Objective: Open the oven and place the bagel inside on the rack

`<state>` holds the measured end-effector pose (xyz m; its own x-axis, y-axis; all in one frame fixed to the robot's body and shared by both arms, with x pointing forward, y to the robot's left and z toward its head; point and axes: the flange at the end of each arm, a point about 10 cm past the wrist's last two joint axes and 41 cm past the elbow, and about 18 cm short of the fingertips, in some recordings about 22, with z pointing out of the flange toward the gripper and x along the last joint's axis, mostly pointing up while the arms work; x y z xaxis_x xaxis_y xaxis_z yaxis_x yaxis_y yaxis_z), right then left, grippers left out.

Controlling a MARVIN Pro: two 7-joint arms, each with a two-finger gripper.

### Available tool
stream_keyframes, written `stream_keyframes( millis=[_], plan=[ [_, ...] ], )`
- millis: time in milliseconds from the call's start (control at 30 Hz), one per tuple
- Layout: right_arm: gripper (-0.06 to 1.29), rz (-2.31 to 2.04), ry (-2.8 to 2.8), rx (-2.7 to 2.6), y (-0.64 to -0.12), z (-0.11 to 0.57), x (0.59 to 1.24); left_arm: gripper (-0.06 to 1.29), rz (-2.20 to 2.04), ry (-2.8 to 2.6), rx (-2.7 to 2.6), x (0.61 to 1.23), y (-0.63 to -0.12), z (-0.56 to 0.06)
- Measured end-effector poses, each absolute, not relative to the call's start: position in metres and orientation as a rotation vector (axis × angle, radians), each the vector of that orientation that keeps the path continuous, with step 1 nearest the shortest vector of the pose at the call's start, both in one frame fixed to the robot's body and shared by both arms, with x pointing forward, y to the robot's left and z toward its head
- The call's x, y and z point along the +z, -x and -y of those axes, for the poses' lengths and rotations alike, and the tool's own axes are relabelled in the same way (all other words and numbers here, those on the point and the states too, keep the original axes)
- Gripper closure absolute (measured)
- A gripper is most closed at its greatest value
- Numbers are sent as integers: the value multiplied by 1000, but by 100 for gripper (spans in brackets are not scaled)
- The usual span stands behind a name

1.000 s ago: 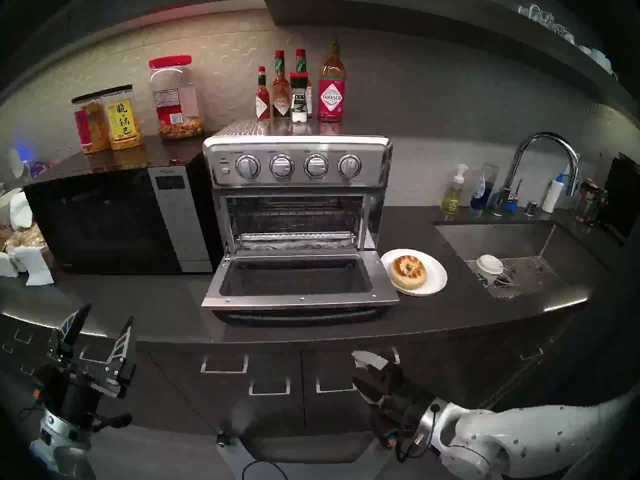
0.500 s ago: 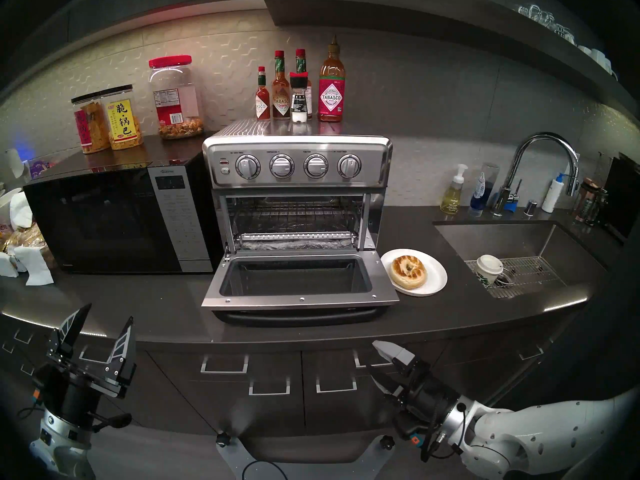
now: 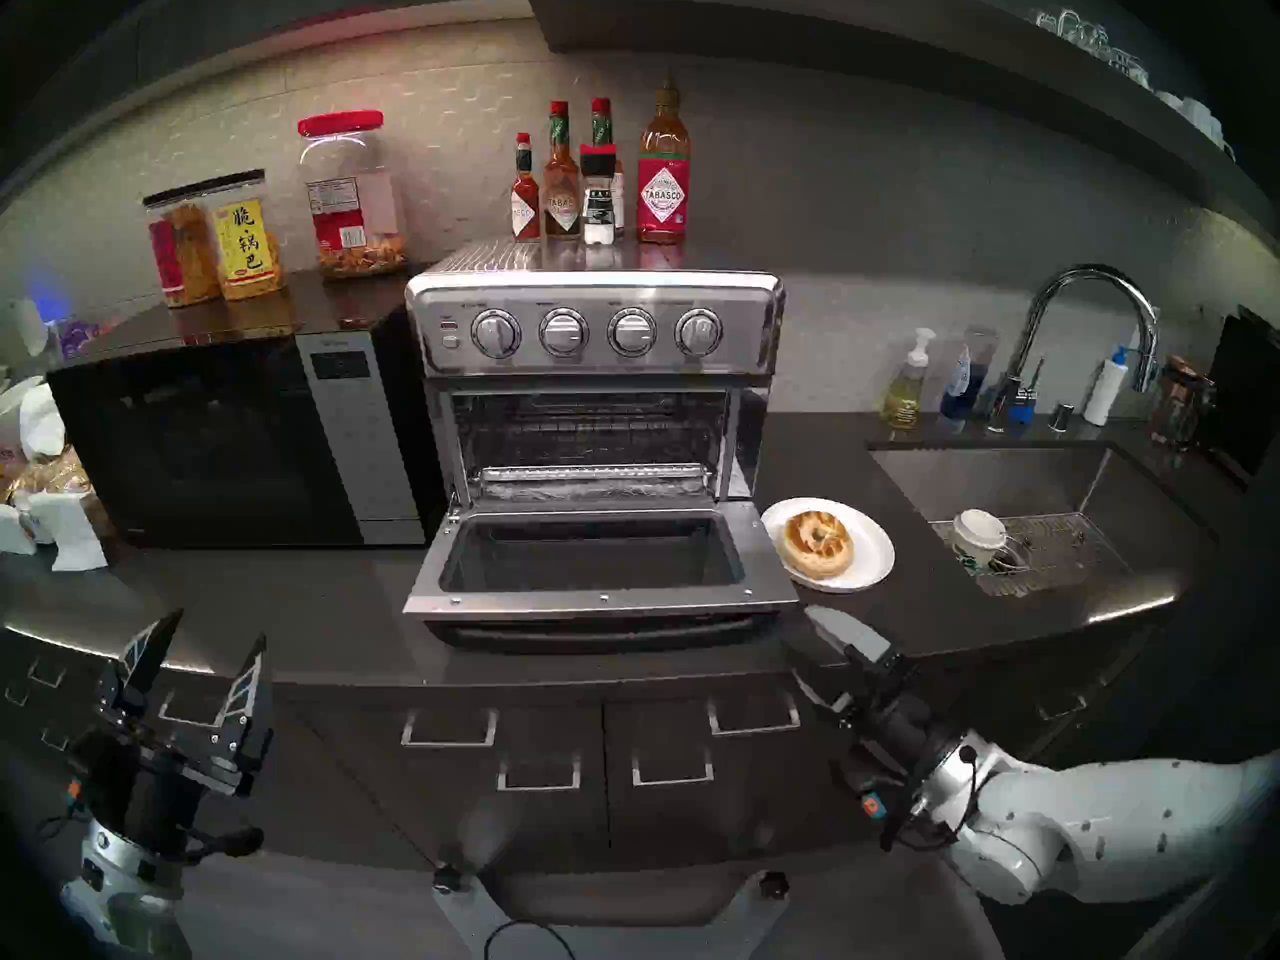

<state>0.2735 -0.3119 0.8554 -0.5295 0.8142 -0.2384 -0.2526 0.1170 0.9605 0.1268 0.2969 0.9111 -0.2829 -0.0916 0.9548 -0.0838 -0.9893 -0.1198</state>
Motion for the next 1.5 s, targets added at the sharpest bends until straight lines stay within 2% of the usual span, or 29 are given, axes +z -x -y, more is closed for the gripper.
stream_keyframes(
  millis=[700,1000,1500],
  plan=[
    [3,-1272,-428,1436,-368,399,949,-4,-225,1879,-2500,909,-127,-298],
    [3,-1227,-432,1437,-392,429,993,-4,-224,1877,-2501,909,-128,-298],
    [3,-1537,-590,1525,-398,418,978,-4,-224,1874,-2503,909,-128,-298]
  ],
)
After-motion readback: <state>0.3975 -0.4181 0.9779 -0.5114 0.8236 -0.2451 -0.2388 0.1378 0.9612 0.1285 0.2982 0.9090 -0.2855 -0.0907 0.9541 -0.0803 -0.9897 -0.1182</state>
